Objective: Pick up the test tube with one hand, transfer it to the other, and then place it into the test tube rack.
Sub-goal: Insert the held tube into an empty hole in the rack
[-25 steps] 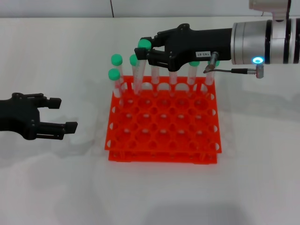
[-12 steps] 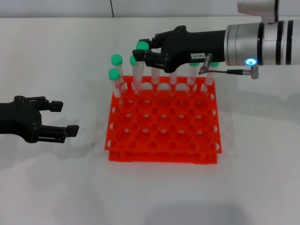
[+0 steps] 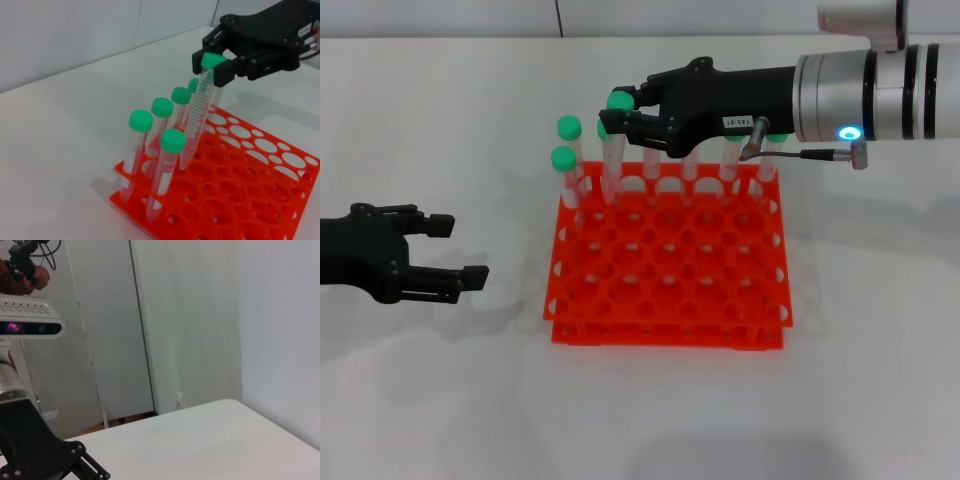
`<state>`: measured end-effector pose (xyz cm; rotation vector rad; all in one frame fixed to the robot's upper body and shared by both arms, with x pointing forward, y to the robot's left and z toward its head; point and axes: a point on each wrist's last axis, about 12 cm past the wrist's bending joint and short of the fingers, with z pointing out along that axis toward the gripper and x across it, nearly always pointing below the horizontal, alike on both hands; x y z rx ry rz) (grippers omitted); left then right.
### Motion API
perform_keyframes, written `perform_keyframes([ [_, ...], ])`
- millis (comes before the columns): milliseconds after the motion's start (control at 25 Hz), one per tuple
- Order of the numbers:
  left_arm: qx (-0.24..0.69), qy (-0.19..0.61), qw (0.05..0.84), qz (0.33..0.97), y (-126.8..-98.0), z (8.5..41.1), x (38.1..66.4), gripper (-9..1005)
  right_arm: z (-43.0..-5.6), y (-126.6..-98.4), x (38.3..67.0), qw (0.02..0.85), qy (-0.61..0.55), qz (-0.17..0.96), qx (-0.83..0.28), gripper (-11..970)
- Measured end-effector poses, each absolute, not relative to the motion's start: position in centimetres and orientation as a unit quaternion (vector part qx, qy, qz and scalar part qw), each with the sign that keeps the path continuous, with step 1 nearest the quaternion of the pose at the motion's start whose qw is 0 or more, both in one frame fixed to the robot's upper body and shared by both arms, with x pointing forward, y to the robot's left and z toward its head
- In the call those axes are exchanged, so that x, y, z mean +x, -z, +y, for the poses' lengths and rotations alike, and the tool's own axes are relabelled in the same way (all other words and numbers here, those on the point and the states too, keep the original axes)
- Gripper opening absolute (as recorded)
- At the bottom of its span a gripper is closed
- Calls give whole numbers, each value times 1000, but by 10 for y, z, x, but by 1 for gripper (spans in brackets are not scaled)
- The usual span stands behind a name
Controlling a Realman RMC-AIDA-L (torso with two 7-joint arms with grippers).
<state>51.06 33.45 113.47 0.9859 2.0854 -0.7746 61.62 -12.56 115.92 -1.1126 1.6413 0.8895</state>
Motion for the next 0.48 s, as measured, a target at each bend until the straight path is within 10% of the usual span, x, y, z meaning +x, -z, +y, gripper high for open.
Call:
perform_keyframes([
  [480,375,300,346,806,-1132,335,510,889,-124,-1158,617,463,-360,671,-454,265],
])
